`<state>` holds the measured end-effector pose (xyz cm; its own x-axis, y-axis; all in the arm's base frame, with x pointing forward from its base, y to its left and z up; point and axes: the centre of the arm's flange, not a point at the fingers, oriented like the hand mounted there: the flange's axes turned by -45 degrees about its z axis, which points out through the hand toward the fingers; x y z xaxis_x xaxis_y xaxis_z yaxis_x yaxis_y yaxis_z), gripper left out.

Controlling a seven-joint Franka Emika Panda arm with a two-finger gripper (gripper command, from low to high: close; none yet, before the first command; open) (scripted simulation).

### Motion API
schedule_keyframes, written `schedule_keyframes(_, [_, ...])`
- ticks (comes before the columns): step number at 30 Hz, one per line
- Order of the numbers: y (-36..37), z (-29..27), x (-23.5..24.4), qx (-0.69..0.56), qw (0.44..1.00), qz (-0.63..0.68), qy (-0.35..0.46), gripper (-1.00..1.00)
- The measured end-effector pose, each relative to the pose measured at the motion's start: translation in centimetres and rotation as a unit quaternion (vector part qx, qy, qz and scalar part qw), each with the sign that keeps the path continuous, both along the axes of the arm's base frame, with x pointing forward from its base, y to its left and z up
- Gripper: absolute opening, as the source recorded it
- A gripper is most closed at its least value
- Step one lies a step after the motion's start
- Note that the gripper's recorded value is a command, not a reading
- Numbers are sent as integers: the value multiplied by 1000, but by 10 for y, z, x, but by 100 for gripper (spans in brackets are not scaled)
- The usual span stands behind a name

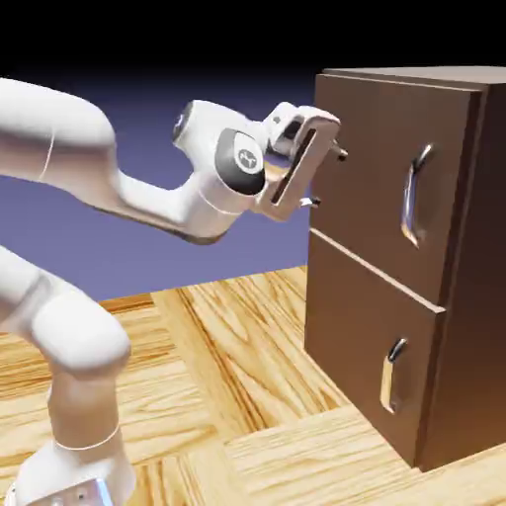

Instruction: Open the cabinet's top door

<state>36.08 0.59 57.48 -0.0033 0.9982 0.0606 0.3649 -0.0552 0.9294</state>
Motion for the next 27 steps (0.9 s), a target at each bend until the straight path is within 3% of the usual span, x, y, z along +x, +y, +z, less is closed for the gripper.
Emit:
schedule_keyframes(13, [-38, 6, -10, -279, 953, 86, -86, 0])
schedule_keyframes(27, [-99, -18, -3, -554, 810, 129, -142, 0])
